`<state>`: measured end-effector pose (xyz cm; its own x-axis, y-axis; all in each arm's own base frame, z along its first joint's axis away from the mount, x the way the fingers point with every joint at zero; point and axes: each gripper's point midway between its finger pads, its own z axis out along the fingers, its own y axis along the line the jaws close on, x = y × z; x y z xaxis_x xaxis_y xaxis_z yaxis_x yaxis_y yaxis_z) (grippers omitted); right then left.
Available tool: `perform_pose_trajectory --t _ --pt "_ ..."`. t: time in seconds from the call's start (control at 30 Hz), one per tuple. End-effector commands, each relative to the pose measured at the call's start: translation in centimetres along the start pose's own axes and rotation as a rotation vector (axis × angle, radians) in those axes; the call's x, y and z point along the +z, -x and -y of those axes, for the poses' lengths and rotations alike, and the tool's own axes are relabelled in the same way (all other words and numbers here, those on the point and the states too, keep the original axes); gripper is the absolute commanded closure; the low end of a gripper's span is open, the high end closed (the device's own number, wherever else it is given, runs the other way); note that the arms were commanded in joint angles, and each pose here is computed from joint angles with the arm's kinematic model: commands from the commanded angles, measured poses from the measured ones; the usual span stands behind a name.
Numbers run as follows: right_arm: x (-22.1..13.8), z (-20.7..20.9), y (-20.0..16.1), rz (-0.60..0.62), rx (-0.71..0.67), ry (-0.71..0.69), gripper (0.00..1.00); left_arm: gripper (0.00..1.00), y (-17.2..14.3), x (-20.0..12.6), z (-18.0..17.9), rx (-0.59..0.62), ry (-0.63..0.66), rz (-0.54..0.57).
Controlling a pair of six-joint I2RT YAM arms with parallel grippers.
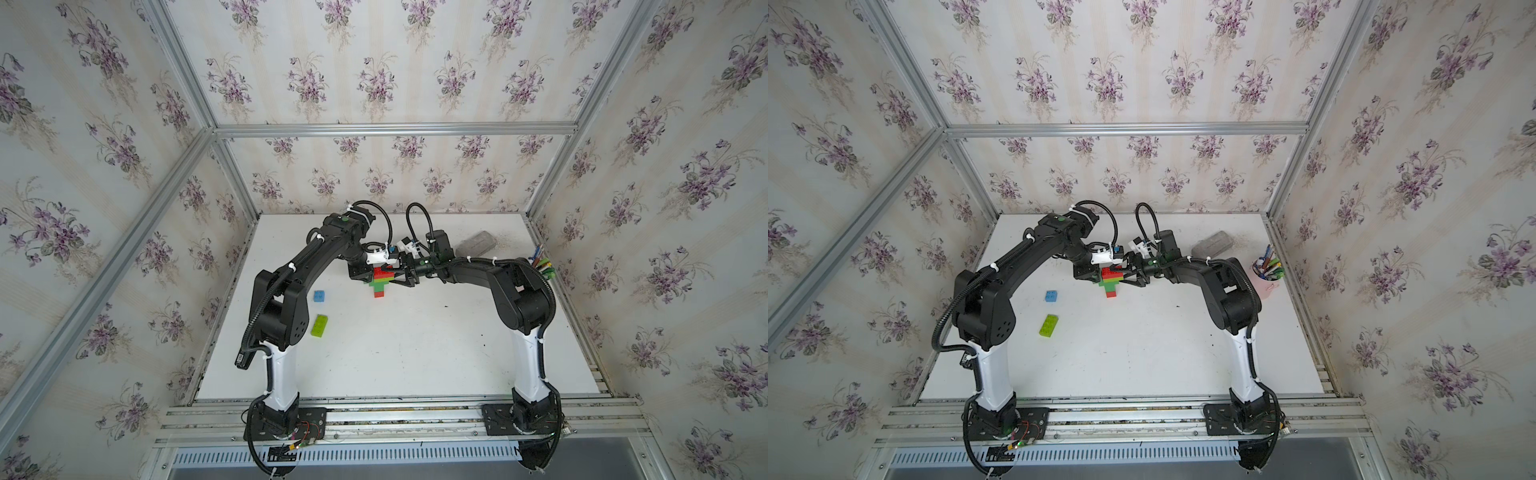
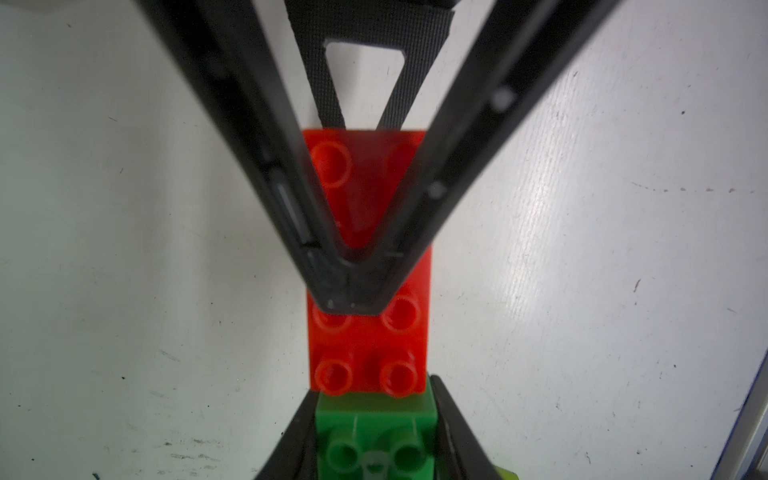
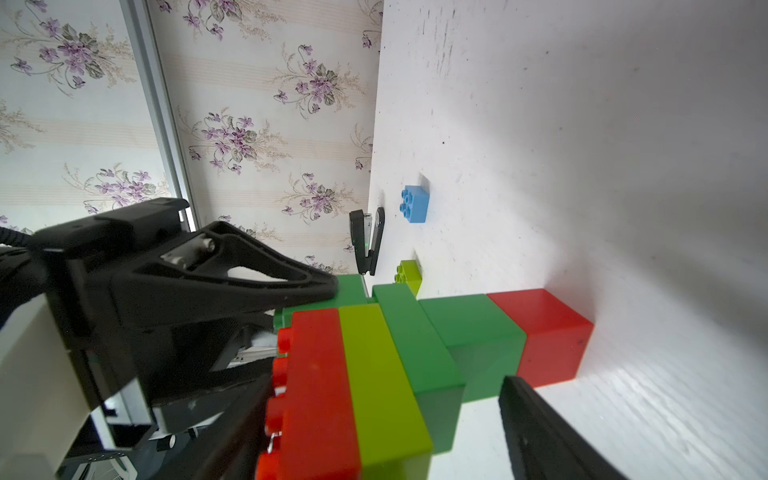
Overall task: Assemble a spoon with lego
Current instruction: Assemble the lego brick with the lego brick.
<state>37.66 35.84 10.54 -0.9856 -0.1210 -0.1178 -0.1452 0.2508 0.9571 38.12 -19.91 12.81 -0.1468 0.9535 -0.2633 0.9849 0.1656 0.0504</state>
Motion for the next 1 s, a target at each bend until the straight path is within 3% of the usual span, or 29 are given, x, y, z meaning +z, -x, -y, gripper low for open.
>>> perform_pose_trajectory --t 0.0,0.33,0.73,0.97 --pt "0.2 2.5 -0.2 0.018 0.069 -0.084 0.15 0.69 -0.1 0.4 0.8 0.020 -0.046 -0.010" --pt "0.4 3.1 -0.4 0.008 0.077 -0.089 0.15 0.68 -0.1 1.3 1.1 0.042 -0.065 -0.048" --pt "0.5 3.7 -0.7 0.000 0.086 -0.096 0.15 0.68 0.8 1.9 1.5 0.058 -0.103 -0.006" --pt "0.6 4.2 -0.9 -0.007 0.087 -0.101 0.15 0.68 0.8 1.5 0.9 0.008 -0.098 0.015"
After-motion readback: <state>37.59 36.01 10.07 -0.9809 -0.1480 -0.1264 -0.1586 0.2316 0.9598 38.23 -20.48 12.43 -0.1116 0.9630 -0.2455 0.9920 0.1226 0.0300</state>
